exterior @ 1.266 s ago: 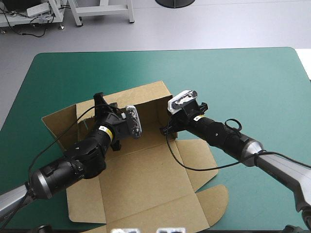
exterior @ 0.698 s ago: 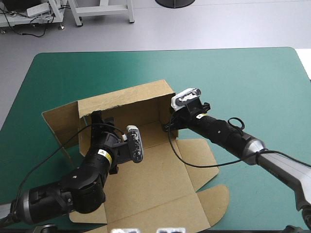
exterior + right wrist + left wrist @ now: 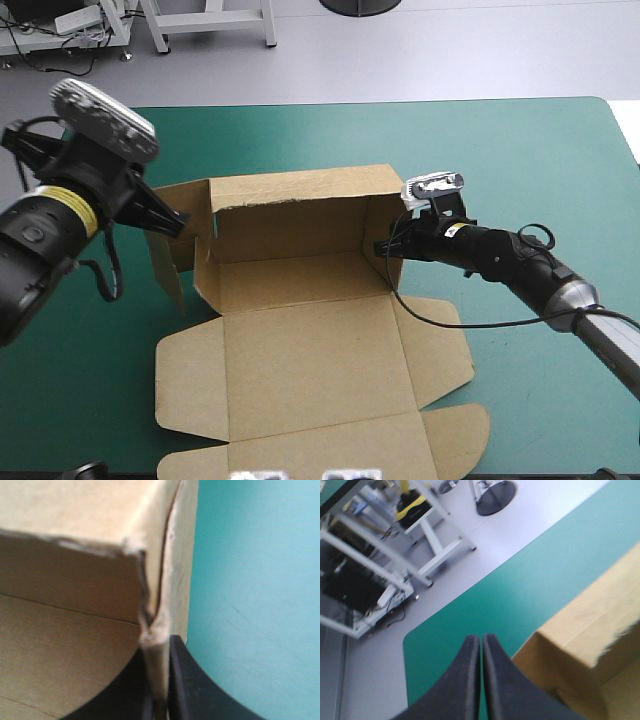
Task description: Fold the box
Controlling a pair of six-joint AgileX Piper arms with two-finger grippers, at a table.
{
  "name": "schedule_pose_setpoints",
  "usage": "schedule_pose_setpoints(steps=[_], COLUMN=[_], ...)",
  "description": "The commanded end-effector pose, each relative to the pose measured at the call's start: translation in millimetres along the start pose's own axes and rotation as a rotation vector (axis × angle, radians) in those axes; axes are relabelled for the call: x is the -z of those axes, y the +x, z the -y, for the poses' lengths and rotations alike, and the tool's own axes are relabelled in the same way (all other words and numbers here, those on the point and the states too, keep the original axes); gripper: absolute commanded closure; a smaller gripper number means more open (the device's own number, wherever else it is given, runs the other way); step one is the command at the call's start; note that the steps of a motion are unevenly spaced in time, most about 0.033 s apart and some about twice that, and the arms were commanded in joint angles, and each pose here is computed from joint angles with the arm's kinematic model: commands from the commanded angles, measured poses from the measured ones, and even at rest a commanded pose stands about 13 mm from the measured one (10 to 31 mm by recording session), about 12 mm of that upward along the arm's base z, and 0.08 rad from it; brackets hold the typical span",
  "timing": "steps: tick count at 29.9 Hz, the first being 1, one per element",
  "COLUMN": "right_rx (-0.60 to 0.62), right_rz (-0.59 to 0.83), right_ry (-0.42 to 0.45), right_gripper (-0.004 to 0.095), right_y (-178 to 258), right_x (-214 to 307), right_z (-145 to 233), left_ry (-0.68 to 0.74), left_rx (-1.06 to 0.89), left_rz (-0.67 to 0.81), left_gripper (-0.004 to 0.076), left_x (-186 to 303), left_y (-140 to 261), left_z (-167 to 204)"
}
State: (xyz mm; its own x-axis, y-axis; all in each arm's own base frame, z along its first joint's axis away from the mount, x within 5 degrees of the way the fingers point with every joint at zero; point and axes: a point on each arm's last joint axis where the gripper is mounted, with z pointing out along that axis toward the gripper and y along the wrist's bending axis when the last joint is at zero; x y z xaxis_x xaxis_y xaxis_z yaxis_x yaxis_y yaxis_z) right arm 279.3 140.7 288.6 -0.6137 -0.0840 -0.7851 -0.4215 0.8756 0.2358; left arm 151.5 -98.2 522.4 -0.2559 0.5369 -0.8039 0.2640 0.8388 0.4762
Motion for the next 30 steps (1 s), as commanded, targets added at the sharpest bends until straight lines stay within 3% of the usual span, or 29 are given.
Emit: schedule_pose_setpoints(steps=[1,6,12,20,24,30], right_rx=[0.005,0.046,0.067,0.102,0.091,0.043], right_rz=[0.006,-0.048,-0.06,-0.189,-0.207,-0.294], right_ry=[0.053,0.084,0.074,0.121,0.171,0.145], right_gripper=[0.0908,0.0909,0.091,0.091,0.0912,0.0914], right_y=[-17.4,-25.1,-37.2,-47.5,-61.3,-77.5], right_x=[27.0,55.2,99.1,134.5,134.2,90.0], right_z=[3.3,-0.6,-11.9,-16.9,-10.5,6.7], left_ry=[-0.117,-0.204,-0.207,-0.186,-0.144,-0.107], left_rx=[0.114,0.258,0.425,0.57,0.602,0.615], left_rz=[-0.074,-0.195,-0.268,-0.43,-0.464,-0.479], left_gripper=[0.0722,0.0722,0.0722,0.0722,0.0722,0.0722], left_x=[2.9,-7.4,-21.5,-72.6,-94.1,-111.0], left_y=[10.5,31.3,56.4,110.7,128.2,133.0], left_z=[-36.3,-65.9,-89.5,-95.4,-90.8,-90.0])
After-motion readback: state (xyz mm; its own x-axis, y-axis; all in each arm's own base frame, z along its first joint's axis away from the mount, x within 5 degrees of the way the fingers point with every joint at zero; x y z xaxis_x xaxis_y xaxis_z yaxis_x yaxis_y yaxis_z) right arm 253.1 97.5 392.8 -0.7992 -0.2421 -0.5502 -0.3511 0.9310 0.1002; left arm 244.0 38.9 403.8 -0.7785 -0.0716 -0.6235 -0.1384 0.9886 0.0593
